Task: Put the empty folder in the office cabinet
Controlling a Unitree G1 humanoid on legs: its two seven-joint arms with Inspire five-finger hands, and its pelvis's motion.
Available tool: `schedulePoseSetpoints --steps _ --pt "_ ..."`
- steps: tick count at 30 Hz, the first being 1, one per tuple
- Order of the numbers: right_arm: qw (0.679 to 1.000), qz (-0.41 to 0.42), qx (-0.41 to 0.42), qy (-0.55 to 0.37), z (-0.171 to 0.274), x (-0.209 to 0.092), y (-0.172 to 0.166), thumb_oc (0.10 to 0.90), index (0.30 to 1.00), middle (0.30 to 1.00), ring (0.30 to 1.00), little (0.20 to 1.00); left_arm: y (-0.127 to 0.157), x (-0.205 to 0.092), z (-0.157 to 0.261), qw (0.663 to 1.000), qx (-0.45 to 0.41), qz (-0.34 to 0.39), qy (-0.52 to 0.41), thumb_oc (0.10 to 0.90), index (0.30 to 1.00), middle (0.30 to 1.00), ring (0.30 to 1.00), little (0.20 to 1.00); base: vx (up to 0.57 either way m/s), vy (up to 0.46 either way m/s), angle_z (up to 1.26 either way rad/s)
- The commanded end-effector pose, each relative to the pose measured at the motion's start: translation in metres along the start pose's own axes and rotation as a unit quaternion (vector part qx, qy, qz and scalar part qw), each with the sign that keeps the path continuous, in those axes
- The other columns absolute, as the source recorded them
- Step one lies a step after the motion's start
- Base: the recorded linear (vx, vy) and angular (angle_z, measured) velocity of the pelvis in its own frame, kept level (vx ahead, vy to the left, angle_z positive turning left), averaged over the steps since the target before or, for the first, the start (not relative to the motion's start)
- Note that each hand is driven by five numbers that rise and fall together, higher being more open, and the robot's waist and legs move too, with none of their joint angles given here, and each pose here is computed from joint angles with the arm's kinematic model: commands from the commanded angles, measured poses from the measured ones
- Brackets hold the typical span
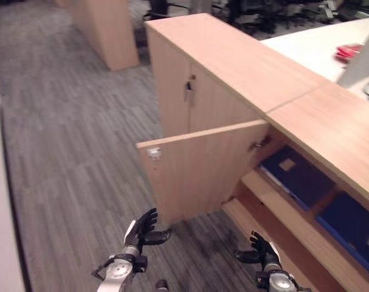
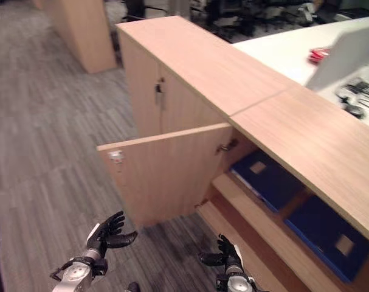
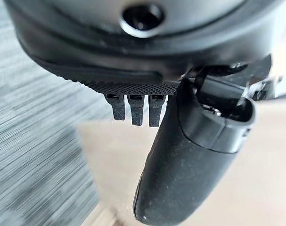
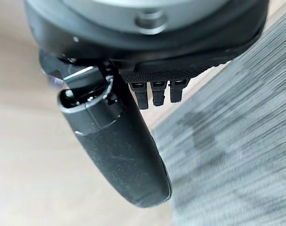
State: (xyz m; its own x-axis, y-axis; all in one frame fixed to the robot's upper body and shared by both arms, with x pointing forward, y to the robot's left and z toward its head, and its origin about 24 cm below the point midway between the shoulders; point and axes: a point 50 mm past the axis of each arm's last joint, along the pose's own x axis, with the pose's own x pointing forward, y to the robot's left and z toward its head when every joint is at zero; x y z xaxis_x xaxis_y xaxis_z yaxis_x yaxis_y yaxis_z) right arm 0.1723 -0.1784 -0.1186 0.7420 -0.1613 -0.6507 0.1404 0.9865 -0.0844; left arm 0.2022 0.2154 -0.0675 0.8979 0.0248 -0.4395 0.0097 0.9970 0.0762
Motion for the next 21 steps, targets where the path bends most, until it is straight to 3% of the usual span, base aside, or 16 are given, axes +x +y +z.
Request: schedulePoseSetpoints --steps 1,8,9,10,12,13,15,16,18,21 --pt "0.996 -0.028 0.007 -0.079 0.044 0.014 -0.018 0.8 0.9 0.9 0.9 0.9 -0.026 0.015 0.05 0.992 0.005 -0.048 -0.119 0.8 0.9 0.9 0.9 0.9 -0.07 0.13 0.24" --pt "0.994 -0.034 0.034 -0.093 0.049 0.013 -0.021 0.8 0.9 0.9 0.9 0.9 -0.031 0.019 0.075 0.983 0.026 -0.053 -0.173 0.8 0.9 0.9 0.9 0.9 0.09 0.16 0.67" --pt "0.994 -0.039 0.036 -0.1 0.05 0.012 -0.026 0.8 0.9 0.9 0.9 0.9 -0.001 0.018 0.07 0.964 0.208 0.018 -0.164 0.8 0.9 0.9 0.9 0.9 0.19 -0.092 1.59" --pt "0.992 -0.064 0.027 -0.108 0.042 0.005 -0.044 0.8 0.9 0.9 0.9 0.9 0.034 0.009 0.084 0.933 0.295 0.071 -0.195 0.8 0.9 0.9 0.9 0.9 0.16 -0.086 1.46" --pt "0.992 -0.067 0.024 -0.104 0.039 0.004 -0.045 0.8 0.9 0.9 0.9 0.9 0.031 0.01 0.079 0.934 0.299 0.067 -0.186 0.8 0.9 0.9 0.9 0.9 0.12 -0.078 0.47" --pt "0.994 -0.066 0.038 -0.075 0.026 0.003 -0.046 0.8 0.9 0.9 0.9 0.9 0.03 0.016 0.053 0.958 0.255 0.081 -0.1 0.8 0.9 0.9 0.9 0.9 0.07 -0.044 0.21" --pt "0.994 -0.078 0.045 -0.058 0.022 0.003 -0.052 0.8 0.9 0.9 0.9 0.9 0.029 0.01 0.07 0.958 0.247 0.062 -0.132 0.8 0.9 0.9 0.9 0.9 0.05 -0.037 0.1" --pt "0.995 -0.067 0.046 -0.057 0.019 0.001 -0.05 0.8 0.9 0.9 0.9 0.9 0.018 0.011 0.072 0.978 0.128 0.01 -0.164 0.8 0.9 0.9 0.9 0.9 0.08 -0.025 -0.04" --pt "0.996 -0.057 0.031 -0.057 0.017 -0.002 -0.053 0.8 0.9 0.9 0.9 0.9 0.036 0.023 0.087 0.969 0.174 0.07 -0.157 0.8 0.9 0.9 0.9 0.9 0.06 0.006 -0.07" --pt "0.998 -0.058 0.027 -0.023 -0.001 -0.006 -0.051 0.8 0.9 0.9 0.9 0.9 0.034 0.027 0.124 0.955 0.187 0.076 -0.216 0.8 0.9 0.9 0.9 0.9 0.02 -0.043 -0.26"
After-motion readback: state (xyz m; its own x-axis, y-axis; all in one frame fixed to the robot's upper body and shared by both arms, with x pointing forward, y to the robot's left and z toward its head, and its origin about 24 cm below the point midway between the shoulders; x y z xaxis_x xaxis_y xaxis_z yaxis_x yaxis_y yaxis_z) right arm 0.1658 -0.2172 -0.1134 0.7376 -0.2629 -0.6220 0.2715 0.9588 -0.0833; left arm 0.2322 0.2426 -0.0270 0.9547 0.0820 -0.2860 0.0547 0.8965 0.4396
